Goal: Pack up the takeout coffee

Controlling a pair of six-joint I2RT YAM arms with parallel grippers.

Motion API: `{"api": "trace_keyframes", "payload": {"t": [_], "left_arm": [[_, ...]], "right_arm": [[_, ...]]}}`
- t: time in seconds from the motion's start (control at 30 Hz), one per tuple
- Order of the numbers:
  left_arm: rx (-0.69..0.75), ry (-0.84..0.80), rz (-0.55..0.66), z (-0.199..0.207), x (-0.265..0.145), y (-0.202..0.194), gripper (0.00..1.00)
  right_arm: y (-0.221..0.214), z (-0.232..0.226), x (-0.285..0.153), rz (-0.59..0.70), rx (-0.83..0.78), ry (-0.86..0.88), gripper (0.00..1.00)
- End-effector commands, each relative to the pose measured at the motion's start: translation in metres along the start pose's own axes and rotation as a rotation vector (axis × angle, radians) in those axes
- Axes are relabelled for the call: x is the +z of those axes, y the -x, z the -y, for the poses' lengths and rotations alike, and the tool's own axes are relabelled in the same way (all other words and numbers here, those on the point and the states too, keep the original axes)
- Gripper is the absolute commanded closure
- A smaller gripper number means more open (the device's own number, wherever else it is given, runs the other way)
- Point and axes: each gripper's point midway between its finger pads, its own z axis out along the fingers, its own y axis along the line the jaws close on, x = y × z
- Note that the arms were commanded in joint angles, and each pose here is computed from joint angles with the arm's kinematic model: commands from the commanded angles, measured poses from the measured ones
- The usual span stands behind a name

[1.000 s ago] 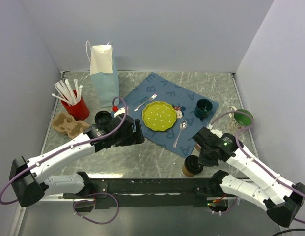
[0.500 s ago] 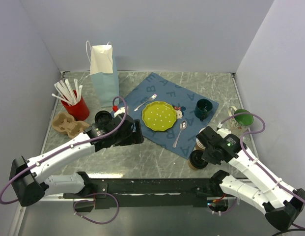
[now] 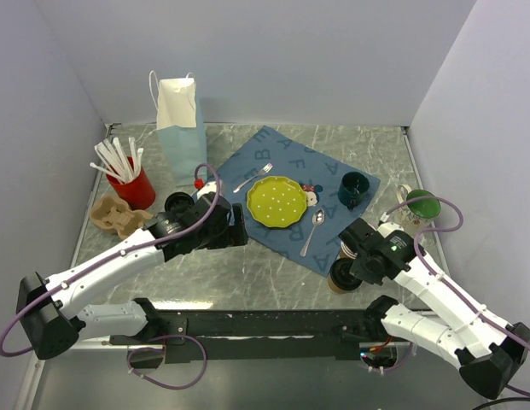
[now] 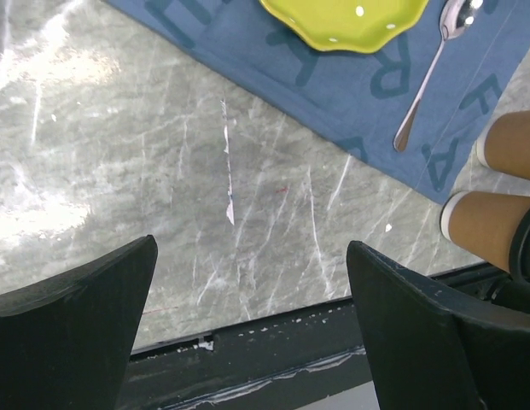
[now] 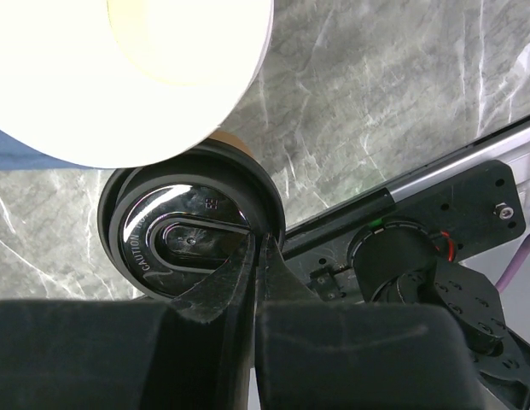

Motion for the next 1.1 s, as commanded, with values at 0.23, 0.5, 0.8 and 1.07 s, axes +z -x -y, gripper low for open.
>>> {"api": "trace_keyframes", "payload": {"t": [0.23,0.5,0.8,1.07], "left_arm": [[-0.009,0.001,0.093,0.000,-0.007,0.033,0.03],[-0.062,0.015,0.186,0.009,-0.022,0.069,0.03],[-0.295,0.323,0.422,-0.047,-0.063,0.170,0.03],[-0.593,0.449,0.548,-0.125,-0.092,0.244,0.01]], "right_arm": [[-0.005,0.026,-0.026,-0.076,-0.060,-0.098,0.77],[0.019,0.002,-0.064,-0.047,-0.090,0.024,0.70],[0.086,-0.106,-0.149,0.165,-0.417,0.524,0.53],[0.082,-0.158,-0.200,0.202,-0.582,0.874,0.00]]}}
